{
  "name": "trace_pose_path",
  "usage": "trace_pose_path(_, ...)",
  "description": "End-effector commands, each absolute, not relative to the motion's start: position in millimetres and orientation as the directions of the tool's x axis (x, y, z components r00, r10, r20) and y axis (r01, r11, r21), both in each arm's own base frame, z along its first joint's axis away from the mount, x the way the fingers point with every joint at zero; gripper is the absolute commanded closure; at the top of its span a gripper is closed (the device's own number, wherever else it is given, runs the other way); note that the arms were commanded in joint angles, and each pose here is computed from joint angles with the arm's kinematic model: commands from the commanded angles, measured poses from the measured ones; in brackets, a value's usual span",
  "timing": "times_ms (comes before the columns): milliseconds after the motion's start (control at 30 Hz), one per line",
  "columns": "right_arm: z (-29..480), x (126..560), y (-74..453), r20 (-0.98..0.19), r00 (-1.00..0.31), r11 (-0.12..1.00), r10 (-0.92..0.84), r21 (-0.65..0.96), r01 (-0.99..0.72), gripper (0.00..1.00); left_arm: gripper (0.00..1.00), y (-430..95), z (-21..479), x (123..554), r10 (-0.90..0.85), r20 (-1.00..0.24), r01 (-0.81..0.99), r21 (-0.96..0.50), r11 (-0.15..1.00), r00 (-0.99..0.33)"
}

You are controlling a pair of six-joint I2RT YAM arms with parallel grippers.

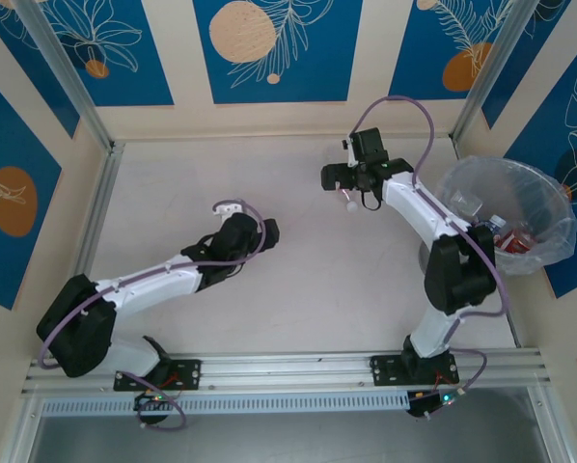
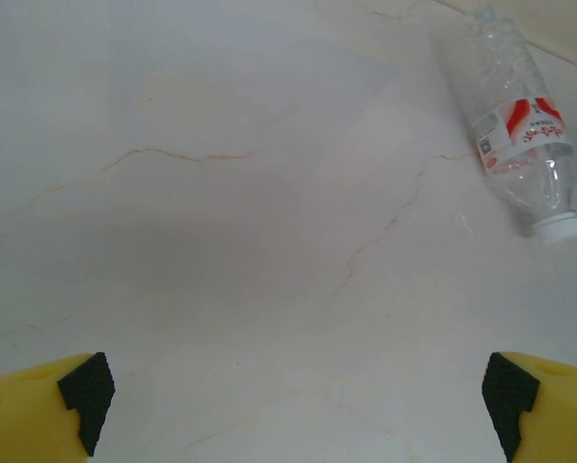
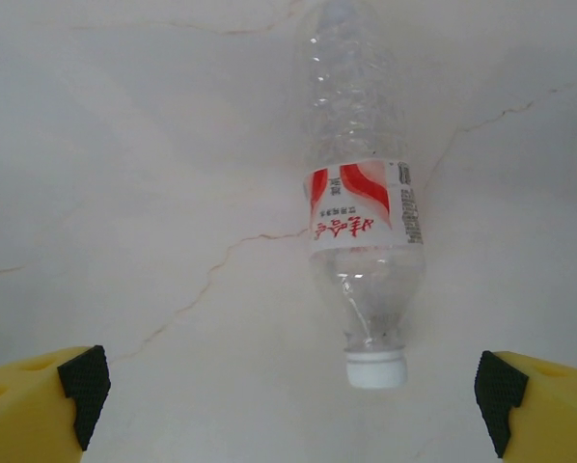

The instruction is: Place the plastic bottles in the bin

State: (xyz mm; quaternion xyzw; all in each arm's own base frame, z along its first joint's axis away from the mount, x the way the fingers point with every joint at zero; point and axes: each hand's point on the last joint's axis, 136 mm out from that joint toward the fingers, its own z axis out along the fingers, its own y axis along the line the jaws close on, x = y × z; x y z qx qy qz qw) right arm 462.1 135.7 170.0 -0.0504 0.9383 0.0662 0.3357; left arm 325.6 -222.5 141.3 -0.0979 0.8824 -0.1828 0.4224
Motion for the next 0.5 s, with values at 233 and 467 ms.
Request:
trace_pose_path(233, 108.3, 477.6, 128.4, -0.507, -0.859, 0.989, -0.066, 0.078, -0.123, 0.01, 0.01, -190.7, 135.8, 320.6, -0.358, -0.713, -0.108, -0.373, 0.922, -0.603)
trace_pose_path(467, 68.6, 474.9, 126.7, -0.44, -0.896, 0.992, -0.062, 0.072, -0.104, 0.12, 0.01, -190.9, 133.1, 320.1, -0.354, -0.708, -0.108, -0.369, 0.923, -0.611)
